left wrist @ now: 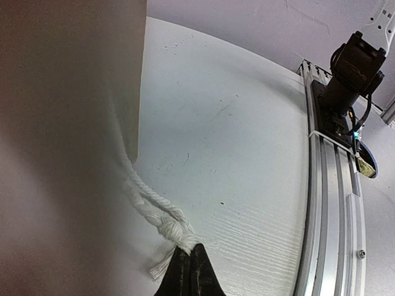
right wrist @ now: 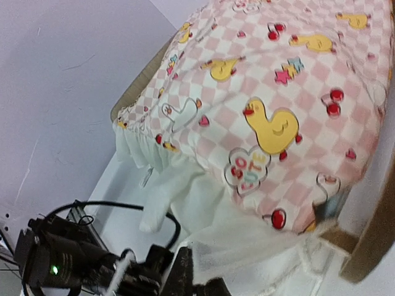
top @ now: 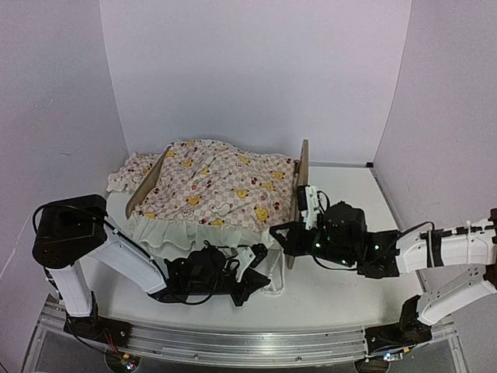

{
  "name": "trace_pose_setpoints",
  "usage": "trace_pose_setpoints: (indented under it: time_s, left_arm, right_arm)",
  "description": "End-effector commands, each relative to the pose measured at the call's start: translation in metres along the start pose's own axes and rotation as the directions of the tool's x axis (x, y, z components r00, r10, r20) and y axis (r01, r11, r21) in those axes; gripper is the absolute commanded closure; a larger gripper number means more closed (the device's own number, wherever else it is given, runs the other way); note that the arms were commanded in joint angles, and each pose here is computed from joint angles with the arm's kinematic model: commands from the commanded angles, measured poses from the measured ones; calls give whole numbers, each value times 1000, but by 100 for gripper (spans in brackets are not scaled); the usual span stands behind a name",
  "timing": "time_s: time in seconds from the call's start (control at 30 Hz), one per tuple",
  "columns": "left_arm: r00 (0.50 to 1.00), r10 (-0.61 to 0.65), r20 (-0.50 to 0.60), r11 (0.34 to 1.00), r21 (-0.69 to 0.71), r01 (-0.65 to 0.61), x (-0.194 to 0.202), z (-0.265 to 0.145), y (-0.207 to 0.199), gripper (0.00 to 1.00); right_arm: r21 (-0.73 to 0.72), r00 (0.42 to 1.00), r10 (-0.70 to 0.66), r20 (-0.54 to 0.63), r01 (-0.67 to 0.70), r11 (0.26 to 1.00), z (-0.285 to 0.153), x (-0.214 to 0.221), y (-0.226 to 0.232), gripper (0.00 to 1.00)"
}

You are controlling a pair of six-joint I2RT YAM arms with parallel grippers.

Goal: Set up the pet bed

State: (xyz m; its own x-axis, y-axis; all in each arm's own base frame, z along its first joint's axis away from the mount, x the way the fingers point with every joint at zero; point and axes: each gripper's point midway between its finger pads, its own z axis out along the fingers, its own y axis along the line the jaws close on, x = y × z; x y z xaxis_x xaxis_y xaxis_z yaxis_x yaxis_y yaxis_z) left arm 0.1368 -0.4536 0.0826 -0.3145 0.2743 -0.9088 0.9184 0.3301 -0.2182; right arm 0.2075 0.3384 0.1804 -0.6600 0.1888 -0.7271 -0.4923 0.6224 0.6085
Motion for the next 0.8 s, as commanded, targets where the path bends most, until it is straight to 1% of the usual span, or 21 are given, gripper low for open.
trace_pose_setpoints:
  time_s: [0.0,0.07,0.1,0.17,0.23,0.33,0.43,0.53,0.67,0.77]
  left_arm:
    - [998,3,62,1000,7,-3,-25,1,-13,100]
    - [997,6,73,1000,-5,-6,-29,-2,-14,100]
    - [997,3,77,1000,-22,-2,-30,-3,-12,100]
    - [996,-8,86,999,-31,11,-32,-7,-10,100]
    - [996,-18,93,999,-33,21,-33,-12,-10,100]
    - [996,-22,92,999,-45,26,-32,-15,-8,100]
    - [995,-29,95,999,-41,33,-32,-19,-9,100]
    - [995,-27,93,998,-50,32,-31,-18,-8,100]
    - [995,-30,100,998,-49,35,-33,-22,-9,100]
    - [994,-25,107,997,-66,32,-34,-24,-6,100]
  right_arm:
    - [197,979,-193,57,179,964,25,-45,7,96]
    - [363,965,-254,66,214,907,37,-59,-10,97]
    - [426,955,-285,79,226,876,43,-68,-15,97]
    - [543,936,-346,58,261,798,54,-78,-26,100]
    - [627,916,-400,36,291,722,66,-85,-33,100]
    - [681,897,-441,-16,332,652,81,-88,-42,100]
    - [685,903,-422,-85,360,633,98,-81,-62,100]
    - [684,907,-379,-185,396,613,110,-60,-84,100]
    - [634,896,-319,-308,443,634,123,-29,-97,100]
    - [579,877,-252,-408,462,672,132,-1,-105,99]
